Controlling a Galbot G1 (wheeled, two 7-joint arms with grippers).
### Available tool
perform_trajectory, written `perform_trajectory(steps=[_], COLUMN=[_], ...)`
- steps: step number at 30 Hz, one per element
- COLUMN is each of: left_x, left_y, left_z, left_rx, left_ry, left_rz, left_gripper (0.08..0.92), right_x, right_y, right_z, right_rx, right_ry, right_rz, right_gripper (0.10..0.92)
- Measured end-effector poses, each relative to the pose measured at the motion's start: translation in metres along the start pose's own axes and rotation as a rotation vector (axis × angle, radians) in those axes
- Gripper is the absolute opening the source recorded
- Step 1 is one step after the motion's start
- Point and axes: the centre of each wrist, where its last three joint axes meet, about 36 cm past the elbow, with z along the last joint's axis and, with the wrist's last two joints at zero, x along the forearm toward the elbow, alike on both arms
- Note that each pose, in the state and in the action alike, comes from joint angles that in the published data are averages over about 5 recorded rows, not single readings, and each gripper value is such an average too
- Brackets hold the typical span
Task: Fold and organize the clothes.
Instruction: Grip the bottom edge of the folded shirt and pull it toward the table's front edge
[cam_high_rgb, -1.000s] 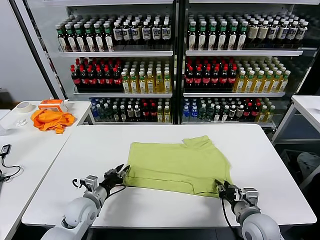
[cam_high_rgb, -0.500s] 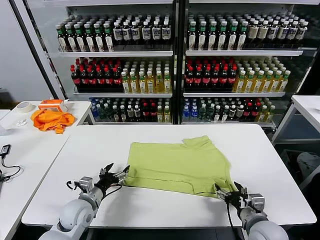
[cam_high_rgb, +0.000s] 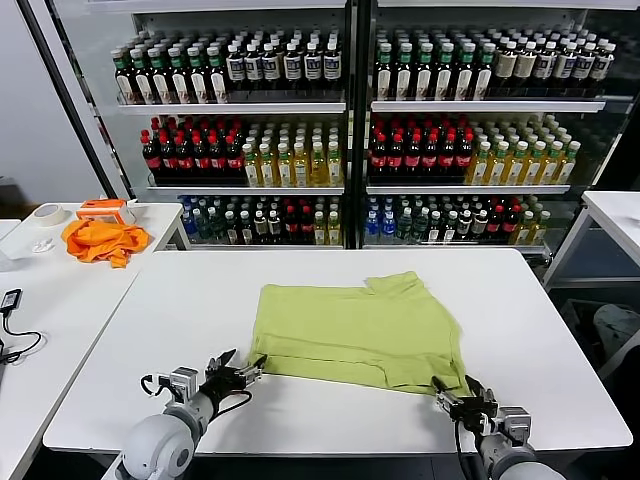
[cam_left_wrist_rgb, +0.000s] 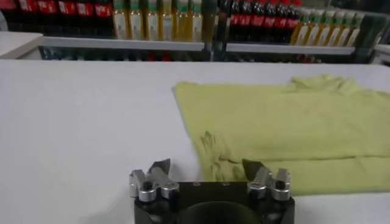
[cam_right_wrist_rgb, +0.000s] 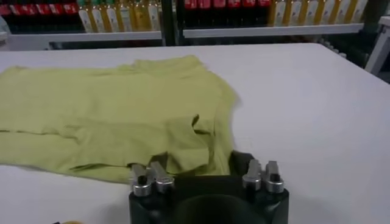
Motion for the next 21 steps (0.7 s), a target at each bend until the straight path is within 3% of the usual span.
perform_trajectory(steps=[13, 17, 21], left_x=[0.000, 0.007, 0.020], left_y=[-0.007, -0.007, -0.007], left_z=[0.005, 0.007, 0.009], left_rx=[-0.026, -0.039, -0.062], left_ry=[0.030, 0.034, 0.037], left_rz=[0.004, -0.001, -0.011], left_gripper=[0.248, 0.138, 0.087], right_x=[0.008, 0.017, 0.029], right_y=[0.002, 0.007, 0.014], right_z=[-0.001, 0.000, 0.002], right_rx=[0.004, 0.017, 0.032], right_ry=[-0.013, -0.012, -0.007], right_rz=[-0.004, -0.010, -0.020], right_gripper=[0.137, 0.117, 0.117])
